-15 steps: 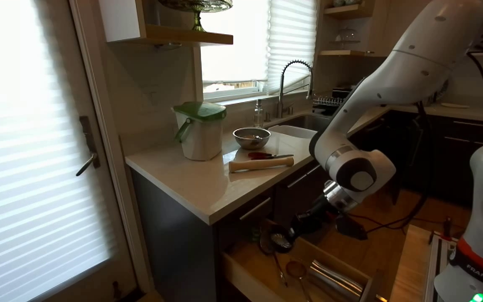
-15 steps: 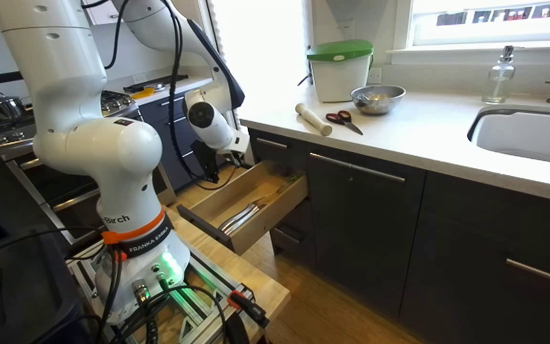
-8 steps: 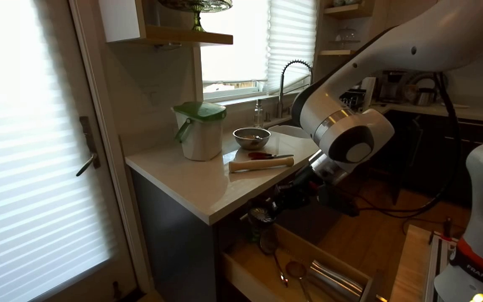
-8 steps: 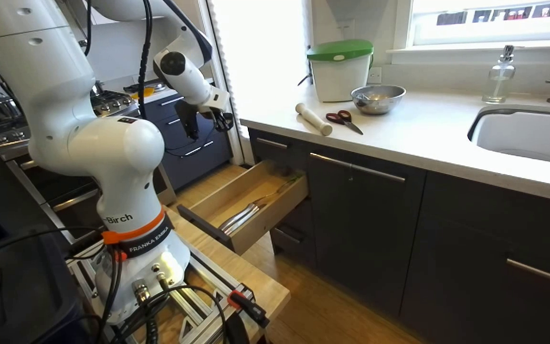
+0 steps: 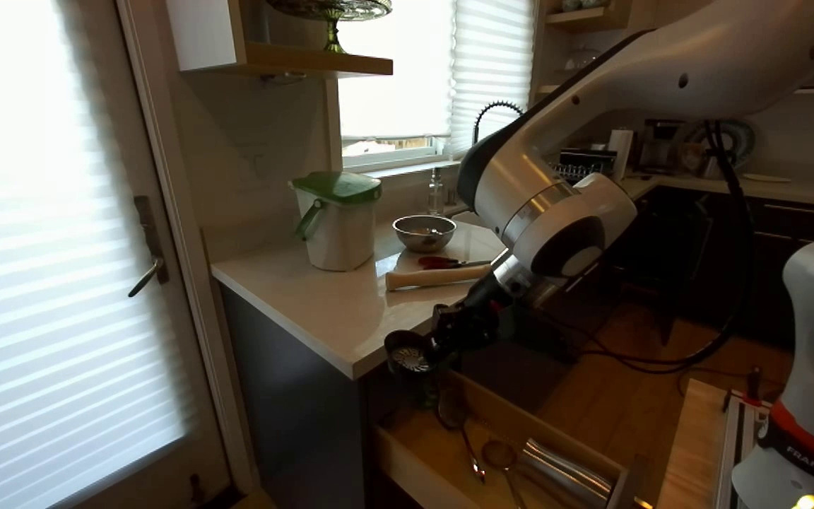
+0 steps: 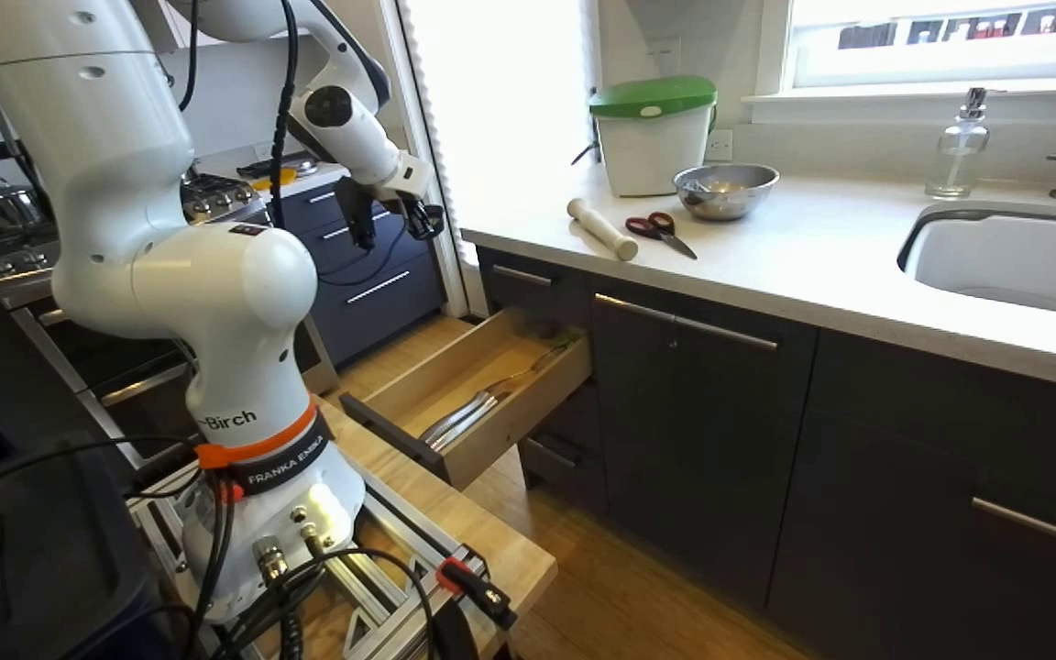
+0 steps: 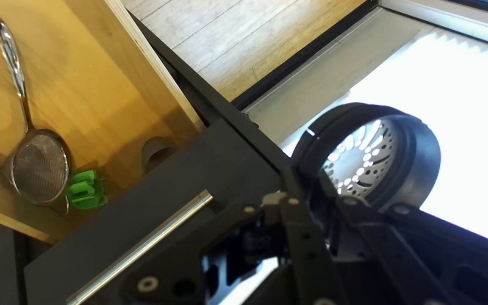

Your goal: Pick up the black bowl from the open drawer and put it on the kitchen counter

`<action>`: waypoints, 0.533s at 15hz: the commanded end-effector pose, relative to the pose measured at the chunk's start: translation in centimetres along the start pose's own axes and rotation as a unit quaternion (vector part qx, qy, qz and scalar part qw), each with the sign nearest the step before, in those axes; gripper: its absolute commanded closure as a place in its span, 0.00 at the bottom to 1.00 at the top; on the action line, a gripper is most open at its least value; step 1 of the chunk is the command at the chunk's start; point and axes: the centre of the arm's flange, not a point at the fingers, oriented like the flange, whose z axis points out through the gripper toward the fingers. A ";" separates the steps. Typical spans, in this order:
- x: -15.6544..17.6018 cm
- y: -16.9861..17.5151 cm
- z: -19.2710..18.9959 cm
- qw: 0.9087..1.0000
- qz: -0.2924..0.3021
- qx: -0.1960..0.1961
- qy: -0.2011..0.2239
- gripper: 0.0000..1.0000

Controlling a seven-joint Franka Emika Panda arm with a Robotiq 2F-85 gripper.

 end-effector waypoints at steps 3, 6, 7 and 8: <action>0.0 0.0 0.1 1.000 0.001 -0.001 0.000 0.89; 0.9 -1.1 -0.2 1.000 0.009 0.004 0.008 0.97; 1.3 -1.4 -0.5 1.000 0.013 0.008 0.011 0.97; 1.8 -1.7 -0.8 1.000 0.019 0.012 0.013 0.97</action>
